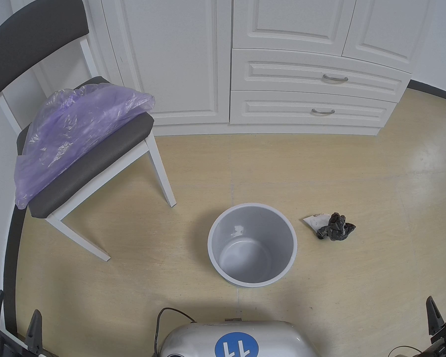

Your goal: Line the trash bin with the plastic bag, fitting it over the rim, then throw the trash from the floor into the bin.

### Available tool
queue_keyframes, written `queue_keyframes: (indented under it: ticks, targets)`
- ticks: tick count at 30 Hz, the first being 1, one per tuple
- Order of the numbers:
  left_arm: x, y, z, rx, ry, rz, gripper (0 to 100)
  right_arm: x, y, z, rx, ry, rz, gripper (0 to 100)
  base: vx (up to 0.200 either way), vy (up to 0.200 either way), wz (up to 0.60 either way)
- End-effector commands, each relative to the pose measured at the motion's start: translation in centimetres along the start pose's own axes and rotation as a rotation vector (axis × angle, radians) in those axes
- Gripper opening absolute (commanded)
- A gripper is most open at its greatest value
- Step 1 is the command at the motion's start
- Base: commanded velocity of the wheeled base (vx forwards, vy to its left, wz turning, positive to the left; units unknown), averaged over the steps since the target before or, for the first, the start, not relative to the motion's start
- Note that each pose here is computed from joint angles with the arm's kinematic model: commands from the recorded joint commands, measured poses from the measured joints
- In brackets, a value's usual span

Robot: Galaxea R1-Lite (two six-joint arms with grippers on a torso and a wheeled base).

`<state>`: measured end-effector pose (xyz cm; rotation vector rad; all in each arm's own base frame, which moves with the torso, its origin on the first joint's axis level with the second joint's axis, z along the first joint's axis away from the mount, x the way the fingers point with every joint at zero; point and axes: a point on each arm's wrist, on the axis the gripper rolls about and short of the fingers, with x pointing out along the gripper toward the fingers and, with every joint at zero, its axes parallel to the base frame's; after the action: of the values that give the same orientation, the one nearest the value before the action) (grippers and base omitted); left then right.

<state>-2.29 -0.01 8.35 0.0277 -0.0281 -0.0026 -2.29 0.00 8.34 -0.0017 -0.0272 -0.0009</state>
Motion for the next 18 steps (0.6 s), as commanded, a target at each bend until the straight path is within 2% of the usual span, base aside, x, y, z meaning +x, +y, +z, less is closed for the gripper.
queue_keyframes:
  ticks: [1, 2, 4, 6, 7, 8, 9, 10, 14, 18]
  targets:
    - [-0.7, 0.0, 2.6, -0.057, -0.158, -0.013, 100, -0.8, 0.0, 2.8, 0.152, -0.140, 0.025, 100, 0.000, 0.000, 0.00]
    - [-1.8, 0.1, 6.0, -0.158, -0.280, -0.074, 100, -1.3, 0.0, 5.1, 0.217, -0.175, 0.069, 100, 0.000, 0.000, 0.00]
    - [-1.9, 0.1, 8.3, -0.143, -0.273, -0.148, 100, -0.8, 0.1, 6.0, 0.170, -0.105, 0.090, 100, 0.000, 0.000, 0.00]
    - [-1.9, 0.1, 8.4, -0.138, -0.267, -0.152, 100, -0.8, 0.1, 6.1, 0.164, -0.101, 0.091, 100, 0.000, 0.000, 0.00]
    - [-0.6, 0.1, 10.1, -0.027, -0.158, -0.161, 100, 0.9, 0.1, 7.8, 0.071, -0.012, 0.112, 100, 0.000, 0.000, 0.00]
    - [0.4, 0.1, 10.6, 0.007, -0.102, -0.149, 100, 1.8, 0.1, 8.7, 0.061, 0.018, 0.119, 100, 0.000, 0.000, 0.00]
    - [0.4, 0.1, 10.6, 0.007, -0.102, -0.149, 100, 1.8, 0.1, 8.7, 0.061, 0.018, 0.119, 100, 0.000, 0.000, 0.00]
    - [2.6, 0.2, 11.7, 0.061, -0.005, -0.087, 100, 3.7, 0.2, 10.7, 0.063, 0.052, 0.127, 100, 0.000, 0.000, 0.00]
    - [6.5, 0.6, 12.9, 0.147, 0.150, 0.074, 100, 7.0, 0.4, 13.6, 0.062, 0.080, 0.124, 100, 0.000, 0.000, 0.00]
    - [9.8, 1.1, 13.3, 0.223, 0.274, 0.136, 100, 9.9, 0.5, 15.8, 0.061, 0.103, 0.119, 100, 0.000, 0.000, 0.00]
